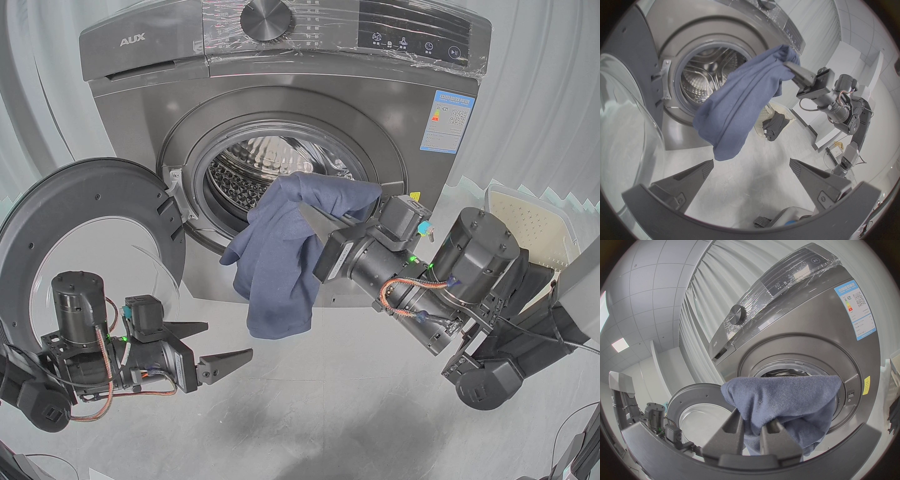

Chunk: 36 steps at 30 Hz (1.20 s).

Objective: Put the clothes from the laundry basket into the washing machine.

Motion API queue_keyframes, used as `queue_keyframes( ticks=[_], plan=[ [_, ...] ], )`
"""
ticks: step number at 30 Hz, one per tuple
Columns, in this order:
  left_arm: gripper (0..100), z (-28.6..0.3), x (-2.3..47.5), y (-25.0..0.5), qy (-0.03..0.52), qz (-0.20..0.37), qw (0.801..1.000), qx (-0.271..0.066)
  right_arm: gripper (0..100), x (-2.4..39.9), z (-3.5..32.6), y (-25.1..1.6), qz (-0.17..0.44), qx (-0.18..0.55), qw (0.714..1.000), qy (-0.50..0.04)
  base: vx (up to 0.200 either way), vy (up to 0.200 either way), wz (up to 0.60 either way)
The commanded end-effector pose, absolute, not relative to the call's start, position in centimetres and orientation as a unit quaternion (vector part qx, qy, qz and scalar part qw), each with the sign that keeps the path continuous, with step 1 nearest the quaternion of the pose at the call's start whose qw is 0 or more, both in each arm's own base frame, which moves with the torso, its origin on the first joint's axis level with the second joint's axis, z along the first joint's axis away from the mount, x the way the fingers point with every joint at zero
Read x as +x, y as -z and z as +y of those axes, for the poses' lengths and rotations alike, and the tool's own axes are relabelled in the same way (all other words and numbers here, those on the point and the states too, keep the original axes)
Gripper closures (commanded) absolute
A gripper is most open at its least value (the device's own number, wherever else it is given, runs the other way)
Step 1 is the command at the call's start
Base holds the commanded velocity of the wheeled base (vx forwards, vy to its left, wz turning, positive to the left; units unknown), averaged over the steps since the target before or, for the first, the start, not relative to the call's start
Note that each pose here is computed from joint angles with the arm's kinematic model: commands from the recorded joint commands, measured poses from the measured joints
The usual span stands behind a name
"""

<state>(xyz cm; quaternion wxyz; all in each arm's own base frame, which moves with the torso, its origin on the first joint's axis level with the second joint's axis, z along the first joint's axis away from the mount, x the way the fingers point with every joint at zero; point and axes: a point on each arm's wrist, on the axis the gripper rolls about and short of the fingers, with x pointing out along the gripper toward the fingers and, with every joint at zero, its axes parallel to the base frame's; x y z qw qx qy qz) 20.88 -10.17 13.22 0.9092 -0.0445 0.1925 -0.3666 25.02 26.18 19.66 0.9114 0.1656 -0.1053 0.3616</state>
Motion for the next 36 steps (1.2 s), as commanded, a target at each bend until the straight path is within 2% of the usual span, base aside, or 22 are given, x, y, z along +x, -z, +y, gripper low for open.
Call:
queue_keyframes(
  ticks=[1,10,16,36],
  plan=[
    [0,-11.0,22.3,-11.7,0.373,0.221,0.9,-0.047,100,24.9,26.2,-19.8,-0.107,0.166,0.911,-0.363,0.0,0.0,0.0],
    [0,-12.2,25.2,-10.3,0.369,0.228,0.9,-0.052,100,24.8,26.2,-19.9,-0.11,0.167,0.91,-0.364,0.0,0.0,0.0],
    [0,-12.5,27.2,-9.1,0.356,0.216,0.907,-0.065,100,24.3,26.4,-19.8,-0.111,0.167,0.907,-0.37,0.0,0.0,0.0],
    [0,-13.6,30.7,-6.4,0.348,0.204,0.913,-0.064,100,23.8,26.7,-19.9,-0.112,0.168,0.904,-0.376,0.0,0.0,0.0]
  ],
)
